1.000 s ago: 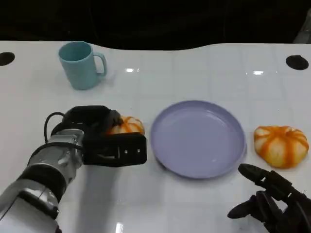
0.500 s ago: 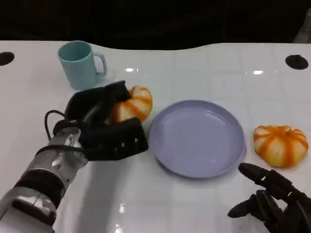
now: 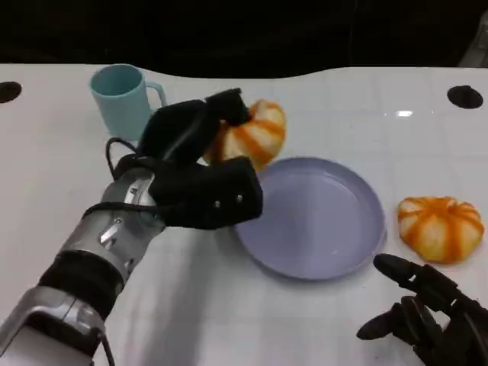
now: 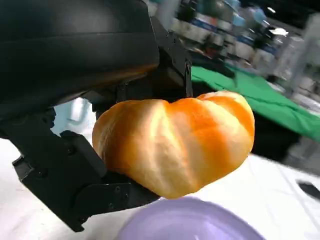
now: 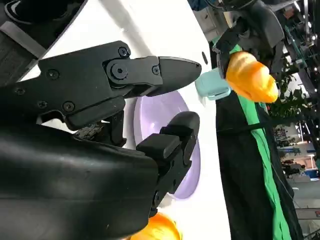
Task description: Grasp the bread from the table and place it into the plate.
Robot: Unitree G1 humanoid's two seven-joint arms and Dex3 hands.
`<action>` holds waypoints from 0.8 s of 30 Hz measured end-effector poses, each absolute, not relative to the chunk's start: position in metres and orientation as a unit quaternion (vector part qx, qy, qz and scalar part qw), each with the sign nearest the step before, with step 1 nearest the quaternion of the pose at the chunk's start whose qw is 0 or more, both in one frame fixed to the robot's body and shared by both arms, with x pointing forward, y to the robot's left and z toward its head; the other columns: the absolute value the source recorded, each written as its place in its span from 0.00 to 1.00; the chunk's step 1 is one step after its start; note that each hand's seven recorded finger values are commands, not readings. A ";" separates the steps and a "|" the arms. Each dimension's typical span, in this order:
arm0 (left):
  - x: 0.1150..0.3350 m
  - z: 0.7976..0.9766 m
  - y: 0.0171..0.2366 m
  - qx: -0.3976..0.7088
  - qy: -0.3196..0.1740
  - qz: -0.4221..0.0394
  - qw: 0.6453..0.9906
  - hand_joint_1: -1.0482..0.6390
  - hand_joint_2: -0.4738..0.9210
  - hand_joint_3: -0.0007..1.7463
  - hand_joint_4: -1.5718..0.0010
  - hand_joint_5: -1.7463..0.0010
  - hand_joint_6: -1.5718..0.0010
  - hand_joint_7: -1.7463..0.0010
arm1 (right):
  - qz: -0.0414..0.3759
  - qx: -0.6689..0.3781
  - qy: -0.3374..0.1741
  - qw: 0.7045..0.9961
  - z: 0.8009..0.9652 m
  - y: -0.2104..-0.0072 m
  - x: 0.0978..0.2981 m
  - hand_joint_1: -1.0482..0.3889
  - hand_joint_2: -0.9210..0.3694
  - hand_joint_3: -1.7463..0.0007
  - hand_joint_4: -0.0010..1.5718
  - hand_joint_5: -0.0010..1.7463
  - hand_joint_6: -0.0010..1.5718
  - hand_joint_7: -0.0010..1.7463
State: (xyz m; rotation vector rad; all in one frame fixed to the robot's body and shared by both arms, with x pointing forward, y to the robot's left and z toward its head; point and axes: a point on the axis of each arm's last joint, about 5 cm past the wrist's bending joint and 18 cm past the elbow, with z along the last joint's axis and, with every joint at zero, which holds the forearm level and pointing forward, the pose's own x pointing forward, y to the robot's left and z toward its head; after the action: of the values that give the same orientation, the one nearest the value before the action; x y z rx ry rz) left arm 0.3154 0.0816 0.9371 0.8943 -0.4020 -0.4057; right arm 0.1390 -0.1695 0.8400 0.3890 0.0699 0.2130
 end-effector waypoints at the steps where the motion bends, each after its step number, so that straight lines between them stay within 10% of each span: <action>1: 0.316 0.940 0.078 0.429 -0.197 -0.207 0.857 0.54 0.65 0.67 0.45 0.00 0.57 0.00 | 0.107 0.193 0.034 0.975 0.840 -0.169 0.139 0.21 0.00 0.80 0.44 0.66 0.58 0.22; 24: 0.311 0.933 0.028 0.496 -0.194 -0.315 0.786 0.51 0.80 0.56 0.44 0.00 0.56 0.01 | 0.107 0.194 0.035 0.975 0.840 -0.169 0.138 0.21 0.00 0.81 0.44 0.66 0.57 0.22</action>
State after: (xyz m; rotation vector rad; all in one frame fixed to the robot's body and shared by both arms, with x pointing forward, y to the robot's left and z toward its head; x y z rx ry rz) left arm 0.3108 0.0281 0.9334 1.0691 -0.4187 -0.6796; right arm 0.1383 -0.1692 0.8400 0.3908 0.0699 0.2152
